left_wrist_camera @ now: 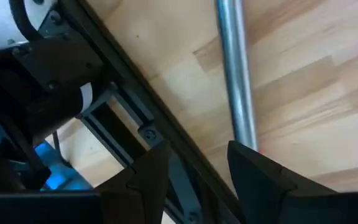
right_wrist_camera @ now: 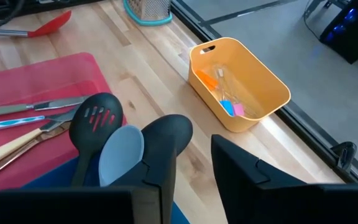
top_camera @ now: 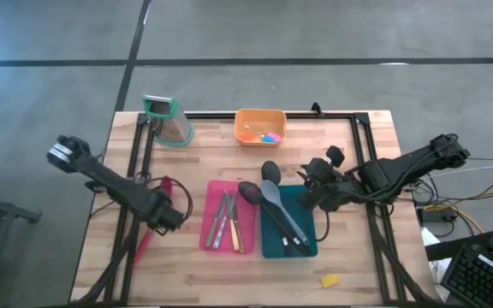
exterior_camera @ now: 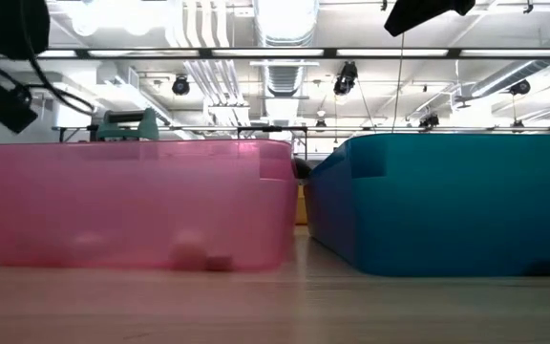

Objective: Pick & Place Kitchen Items
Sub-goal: Put the orange spoon into the blue bin

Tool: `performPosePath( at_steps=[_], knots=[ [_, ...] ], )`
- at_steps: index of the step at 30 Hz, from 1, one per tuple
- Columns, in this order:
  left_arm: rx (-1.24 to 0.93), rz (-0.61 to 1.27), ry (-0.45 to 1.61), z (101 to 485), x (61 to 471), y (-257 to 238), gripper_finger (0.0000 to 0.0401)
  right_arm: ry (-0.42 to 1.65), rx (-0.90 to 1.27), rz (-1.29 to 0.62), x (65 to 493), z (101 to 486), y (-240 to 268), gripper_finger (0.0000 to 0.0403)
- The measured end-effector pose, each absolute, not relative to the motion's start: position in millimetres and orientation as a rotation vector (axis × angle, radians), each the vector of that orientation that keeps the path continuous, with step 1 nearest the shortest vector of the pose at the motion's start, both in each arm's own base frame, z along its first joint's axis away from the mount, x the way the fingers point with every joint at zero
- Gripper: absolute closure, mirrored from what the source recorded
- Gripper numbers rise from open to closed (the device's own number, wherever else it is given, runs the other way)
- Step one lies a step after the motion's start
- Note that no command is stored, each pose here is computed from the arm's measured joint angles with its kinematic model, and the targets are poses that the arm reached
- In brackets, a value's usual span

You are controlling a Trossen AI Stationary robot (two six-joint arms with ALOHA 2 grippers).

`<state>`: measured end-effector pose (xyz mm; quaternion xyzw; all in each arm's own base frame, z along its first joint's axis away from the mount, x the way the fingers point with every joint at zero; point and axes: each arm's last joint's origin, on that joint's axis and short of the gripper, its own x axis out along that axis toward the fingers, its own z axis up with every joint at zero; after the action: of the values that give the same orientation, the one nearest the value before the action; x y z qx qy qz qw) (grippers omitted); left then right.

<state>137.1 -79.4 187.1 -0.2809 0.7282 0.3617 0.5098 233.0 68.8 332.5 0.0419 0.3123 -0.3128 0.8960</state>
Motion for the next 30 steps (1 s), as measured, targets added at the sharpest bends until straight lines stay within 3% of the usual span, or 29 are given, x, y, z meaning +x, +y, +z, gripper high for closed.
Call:
performPosePath(
  at_steps=[18,30],
  knots=[
    [-0.726,0.706,1.777,149.1,156.1,-92.4,0.0234,0.66,0.078,-0.652,232.6,327.4,68.6,0.0263],
    [-0.732,0.742,1.874,114.8,145.2,-88.5,0.0236,0.667,0.072,-0.654,232.3,324.7,68.5,0.0245]
  ],
)
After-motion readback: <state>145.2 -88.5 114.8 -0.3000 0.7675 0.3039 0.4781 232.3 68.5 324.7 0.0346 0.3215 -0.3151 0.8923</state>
